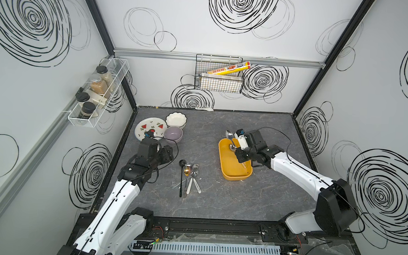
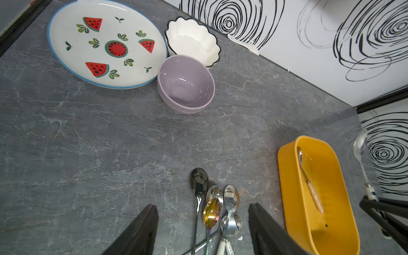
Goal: Put the spoon into the storage box
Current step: Place the spoon in the storage box.
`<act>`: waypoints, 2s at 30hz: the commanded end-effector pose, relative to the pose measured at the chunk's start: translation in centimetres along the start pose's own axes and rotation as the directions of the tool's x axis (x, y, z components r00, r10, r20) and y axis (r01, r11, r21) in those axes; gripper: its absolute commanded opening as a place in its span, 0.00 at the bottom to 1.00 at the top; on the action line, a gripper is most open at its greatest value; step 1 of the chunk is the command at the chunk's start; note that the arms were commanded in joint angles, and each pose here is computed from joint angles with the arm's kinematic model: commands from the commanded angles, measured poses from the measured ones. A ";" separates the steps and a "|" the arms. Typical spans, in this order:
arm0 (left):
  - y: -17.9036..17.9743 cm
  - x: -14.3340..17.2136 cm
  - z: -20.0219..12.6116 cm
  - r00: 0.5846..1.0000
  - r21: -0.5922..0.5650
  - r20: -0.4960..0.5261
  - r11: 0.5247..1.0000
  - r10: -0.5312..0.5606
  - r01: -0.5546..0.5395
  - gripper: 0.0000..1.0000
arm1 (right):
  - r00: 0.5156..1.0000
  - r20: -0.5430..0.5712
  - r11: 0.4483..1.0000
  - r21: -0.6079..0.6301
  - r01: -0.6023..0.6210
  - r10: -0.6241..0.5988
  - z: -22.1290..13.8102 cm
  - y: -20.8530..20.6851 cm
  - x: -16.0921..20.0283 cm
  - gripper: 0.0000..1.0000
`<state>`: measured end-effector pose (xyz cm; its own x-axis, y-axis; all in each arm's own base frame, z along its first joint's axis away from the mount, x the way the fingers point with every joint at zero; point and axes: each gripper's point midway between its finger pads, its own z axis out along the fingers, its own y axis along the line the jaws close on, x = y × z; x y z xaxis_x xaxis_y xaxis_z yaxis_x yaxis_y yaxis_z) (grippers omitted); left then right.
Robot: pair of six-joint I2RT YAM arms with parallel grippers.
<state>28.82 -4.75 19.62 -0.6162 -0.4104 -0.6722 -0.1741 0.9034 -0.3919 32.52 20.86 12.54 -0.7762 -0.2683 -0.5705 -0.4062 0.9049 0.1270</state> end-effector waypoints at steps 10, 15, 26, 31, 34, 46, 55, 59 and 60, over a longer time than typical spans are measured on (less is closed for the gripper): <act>-0.8 0.2 0.6 1.000 0.045 -0.007 0.999 0.023 -0.023 0.71 | 0.960 -0.174 0.975 0.078 -0.209 0.219 5.2 -0.7 3.2 0.07; -0.9 0.4 0.7 0.999 0.051 -0.019 0.998 0.026 -0.025 0.71 | 0.950 -0.211 0.973 0.038 -0.229 0.232 6.5 0.1 4.4 0.07; -1.0 0.3 0.6 1.000 0.057 -0.013 0.998 0.026 -0.026 0.71 | 0.939 -0.258 0.974 0.047 -0.223 0.228 8.5 0.1 6.1 0.06; -1.1 0.5 0.8 0.999 0.059 -0.026 0.998 0.028 -0.027 0.72 | 0.934 -0.250 0.966 0.089 -0.242 0.257 8.9 -0.6 6.5 0.07; -1.2 0.8 1.0 0.999 0.068 -0.035 0.997 0.031 -0.028 0.72 | 0.933 -0.248 0.965 0.086 -0.248 0.261 9.0 -0.5 6.3 0.11; -6.1 9.0 3.7 0.954 0.105 -0.265 0.988 0.137 -0.113 0.71 | 0.968 -0.145 0.978 0.033 -0.205 0.207 5.5 0.2 2.9 0.47; -6.1 17.2 6.7 0.900 0.047 -0.405 0.986 0.162 -0.157 0.66 | 0.988 0.018 0.988 0.018 -0.154 0.153 0.9 -0.2 0.3 0.49; -4.8 19.3 7.4 0.882 0.033 -0.445 0.987 0.156 -0.158 0.62 | 0.988 0.042 0.988 0.042 -0.149 0.148 0.3 -1.1 0.4 0.49; -4.6 19.8 7.6 0.877 0.034 -0.453 0.987 0.157 -0.159 0.60 | 0.988 0.047 0.988 0.042 -0.151 0.149 0.3 -1.2 0.4 0.49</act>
<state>22.86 -17.64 3.92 -0.9271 -0.1312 -0.3510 -0.0299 0.9596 -0.2797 32.83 20.76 12.29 -0.8140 -0.1014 -0.5719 -0.2677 0.9393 0.2145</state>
